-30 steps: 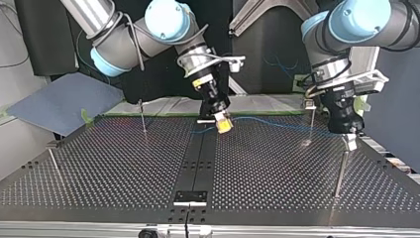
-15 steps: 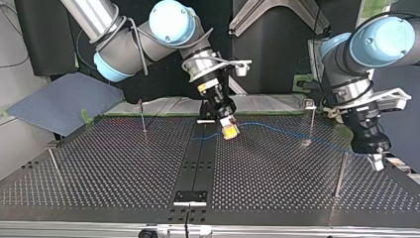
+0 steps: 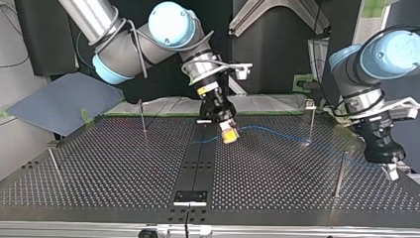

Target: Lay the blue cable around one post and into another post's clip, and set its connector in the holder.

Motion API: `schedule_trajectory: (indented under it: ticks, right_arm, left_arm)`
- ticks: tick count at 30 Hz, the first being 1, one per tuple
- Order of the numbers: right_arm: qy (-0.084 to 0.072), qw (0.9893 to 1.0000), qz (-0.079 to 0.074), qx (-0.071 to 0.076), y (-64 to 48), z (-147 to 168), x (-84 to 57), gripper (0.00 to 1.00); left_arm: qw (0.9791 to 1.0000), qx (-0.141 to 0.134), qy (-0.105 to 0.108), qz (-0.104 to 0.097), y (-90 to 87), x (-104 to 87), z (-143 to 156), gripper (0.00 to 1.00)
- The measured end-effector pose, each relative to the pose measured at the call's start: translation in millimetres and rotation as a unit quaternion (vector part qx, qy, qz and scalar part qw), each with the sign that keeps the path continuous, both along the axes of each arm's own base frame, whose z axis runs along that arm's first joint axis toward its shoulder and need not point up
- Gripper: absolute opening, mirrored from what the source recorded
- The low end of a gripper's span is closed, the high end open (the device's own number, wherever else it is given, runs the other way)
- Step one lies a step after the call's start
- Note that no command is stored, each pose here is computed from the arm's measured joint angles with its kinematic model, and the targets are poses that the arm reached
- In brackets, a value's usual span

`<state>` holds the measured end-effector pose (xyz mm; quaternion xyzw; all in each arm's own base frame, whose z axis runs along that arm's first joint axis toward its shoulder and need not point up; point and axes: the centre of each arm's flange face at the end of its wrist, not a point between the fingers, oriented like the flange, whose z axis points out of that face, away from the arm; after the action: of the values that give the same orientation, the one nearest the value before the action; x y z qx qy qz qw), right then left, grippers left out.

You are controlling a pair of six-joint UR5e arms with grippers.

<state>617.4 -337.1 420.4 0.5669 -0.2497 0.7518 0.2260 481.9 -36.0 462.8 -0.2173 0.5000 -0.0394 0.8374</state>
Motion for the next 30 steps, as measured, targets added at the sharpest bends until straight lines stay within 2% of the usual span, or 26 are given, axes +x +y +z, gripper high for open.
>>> schedule_trajectory:
  ticks: [4, 11, 17, 23, 30]
  right_arm:
    - [0.0, 1.0, -0.002, 0.001, -1.6, -1.0, -0.4, 0.0]
    - [-0.001, 0.9999, -0.013, 0.003, -6.4, -2.2, -2.8, 0.0]
    - [-0.001, 0.9998, -0.019, 0.004, -12.1, -5.0, -4.3, 0.0]
    - [-0.003, 0.9998, -0.021, 0.002, -15.3, -6.2, -4.8, 0.0]
    - [0.0, 0.9998, -0.021, 0.004, -16.5, -11.2, -3.4, 0.0]
  left_arm:
    - [1.0, 0.001, 0.005, 0.0, 4.7, 8.2, -9.3, 0.0]
    - [1.0, 0.003, -0.002, 0.0, 12.1, 15.8, -13.2, 0.0]
    - [1.0, 0.003, 0.002, 0.0, 19.2, 26.0, -19.1, 0.0]
    - [1.0, -0.001, 0.0, 0.001, 29.4, 36.4, -23.7, 0.0]
    - [1.0, -0.003, 0.01, 0.0, 39.8, 49.5, -35.7, 0.0]
